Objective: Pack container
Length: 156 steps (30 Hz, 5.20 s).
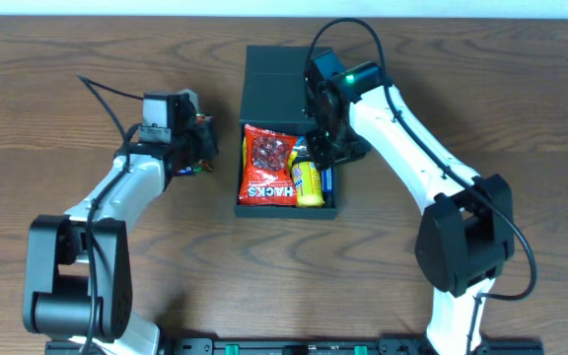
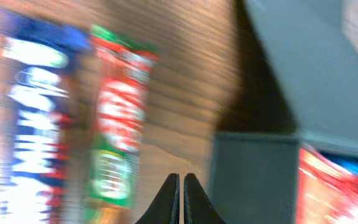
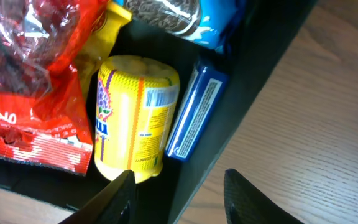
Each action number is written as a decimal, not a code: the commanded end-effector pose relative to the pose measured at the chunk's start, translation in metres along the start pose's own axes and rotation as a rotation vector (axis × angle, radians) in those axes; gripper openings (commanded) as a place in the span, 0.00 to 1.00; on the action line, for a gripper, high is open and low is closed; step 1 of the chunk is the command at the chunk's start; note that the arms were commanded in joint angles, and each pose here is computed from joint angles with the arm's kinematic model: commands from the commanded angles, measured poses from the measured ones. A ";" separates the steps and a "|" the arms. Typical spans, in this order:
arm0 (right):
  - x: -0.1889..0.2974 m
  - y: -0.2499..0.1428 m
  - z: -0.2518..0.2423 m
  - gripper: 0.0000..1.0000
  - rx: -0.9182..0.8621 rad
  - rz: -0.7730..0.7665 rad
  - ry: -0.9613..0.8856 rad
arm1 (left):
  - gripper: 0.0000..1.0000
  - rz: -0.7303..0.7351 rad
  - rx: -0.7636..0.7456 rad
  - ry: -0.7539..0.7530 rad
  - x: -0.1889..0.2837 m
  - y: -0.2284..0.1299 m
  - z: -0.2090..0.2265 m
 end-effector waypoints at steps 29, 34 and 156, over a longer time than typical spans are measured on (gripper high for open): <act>0.026 0.001 -0.071 0.49 -0.141 -0.160 0.104 | 0.32 -0.060 -0.274 0.170 -0.032 -0.001 0.012; 0.028 0.003 -0.064 0.51 -0.069 -0.180 0.174 | 0.34 -0.077 -0.330 0.156 -0.036 0.000 0.006; 0.120 -0.054 -0.123 0.68 -0.091 -0.391 0.033 | 0.69 -0.058 -0.157 0.623 -0.021 -0.034 0.040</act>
Point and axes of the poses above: each gripper's point midway between its finger pads, its own x axis back along the fingers, its own z axis along the line the jaws close on, y = z × x, the point moved 8 cm from there along x, back along the fingers, and after that the axes turned 11 degrees about x, right-handed, at the moved point
